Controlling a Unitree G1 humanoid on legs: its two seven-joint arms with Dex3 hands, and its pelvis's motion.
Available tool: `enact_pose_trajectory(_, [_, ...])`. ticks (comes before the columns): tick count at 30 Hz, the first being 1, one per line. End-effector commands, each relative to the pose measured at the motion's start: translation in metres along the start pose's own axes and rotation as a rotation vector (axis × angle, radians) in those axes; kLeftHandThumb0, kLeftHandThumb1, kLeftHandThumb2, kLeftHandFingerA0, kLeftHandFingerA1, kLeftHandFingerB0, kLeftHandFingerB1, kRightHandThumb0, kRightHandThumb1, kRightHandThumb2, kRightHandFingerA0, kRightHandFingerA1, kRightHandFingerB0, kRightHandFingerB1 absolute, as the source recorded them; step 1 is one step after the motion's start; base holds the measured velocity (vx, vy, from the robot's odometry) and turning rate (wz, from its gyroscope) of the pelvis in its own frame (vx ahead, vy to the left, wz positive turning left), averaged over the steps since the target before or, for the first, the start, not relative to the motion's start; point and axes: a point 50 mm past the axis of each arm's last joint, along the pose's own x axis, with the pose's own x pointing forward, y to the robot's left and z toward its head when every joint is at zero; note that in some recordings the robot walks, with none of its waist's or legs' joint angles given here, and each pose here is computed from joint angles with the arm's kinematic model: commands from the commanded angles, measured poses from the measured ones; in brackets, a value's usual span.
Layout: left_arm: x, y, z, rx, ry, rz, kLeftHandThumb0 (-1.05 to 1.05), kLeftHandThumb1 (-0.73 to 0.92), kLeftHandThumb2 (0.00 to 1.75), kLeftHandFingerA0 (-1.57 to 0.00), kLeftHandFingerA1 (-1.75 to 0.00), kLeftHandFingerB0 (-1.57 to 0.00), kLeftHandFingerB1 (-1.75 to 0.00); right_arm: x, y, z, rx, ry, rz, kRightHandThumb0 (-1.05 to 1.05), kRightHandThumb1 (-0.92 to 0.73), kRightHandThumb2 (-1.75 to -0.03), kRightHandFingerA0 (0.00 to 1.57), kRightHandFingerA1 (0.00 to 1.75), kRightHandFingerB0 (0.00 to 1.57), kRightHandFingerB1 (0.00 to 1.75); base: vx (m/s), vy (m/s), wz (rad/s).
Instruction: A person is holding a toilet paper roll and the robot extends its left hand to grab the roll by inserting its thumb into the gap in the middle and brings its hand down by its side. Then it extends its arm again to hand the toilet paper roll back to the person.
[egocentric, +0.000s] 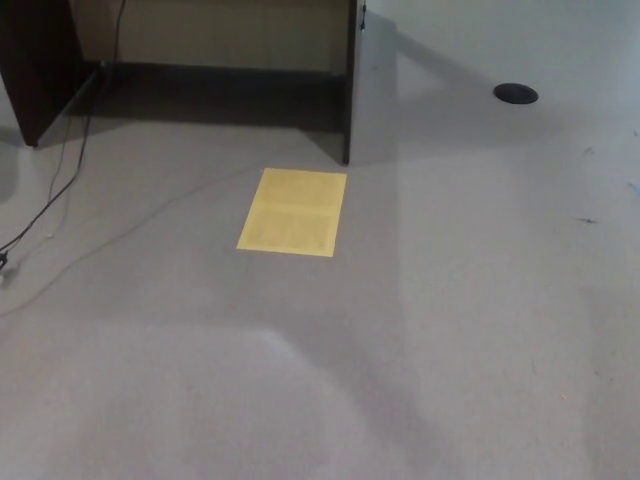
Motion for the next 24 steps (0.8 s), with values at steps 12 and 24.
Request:
enact_pose_trajectory(12, [-0.016,0.012,0.004,0.018,-0.209,0.019,-0.22,0.5,0.55,-0.35,-0.39,-0.31,-0.31,-0.006,-0.011,-0.013,-0.074,-0.036,-0.028,-0.37,-0.64,-0.59,0.75,0.59,0.4,0.34,0.0,0.0,0.0])
enact_pose_trajectory(24, [-0.023,0.011,0.005,0.021,-0.267,0.014,-0.28,0.49,0.59,-0.3,-0.39,-0.27,-0.33,-0.008,-0.008,-0.02,-0.084,-0.023,-0.014,-0.35,-0.64,-0.59,0.74,0.56,0.42,0.35,0.0,0.0,0.0])
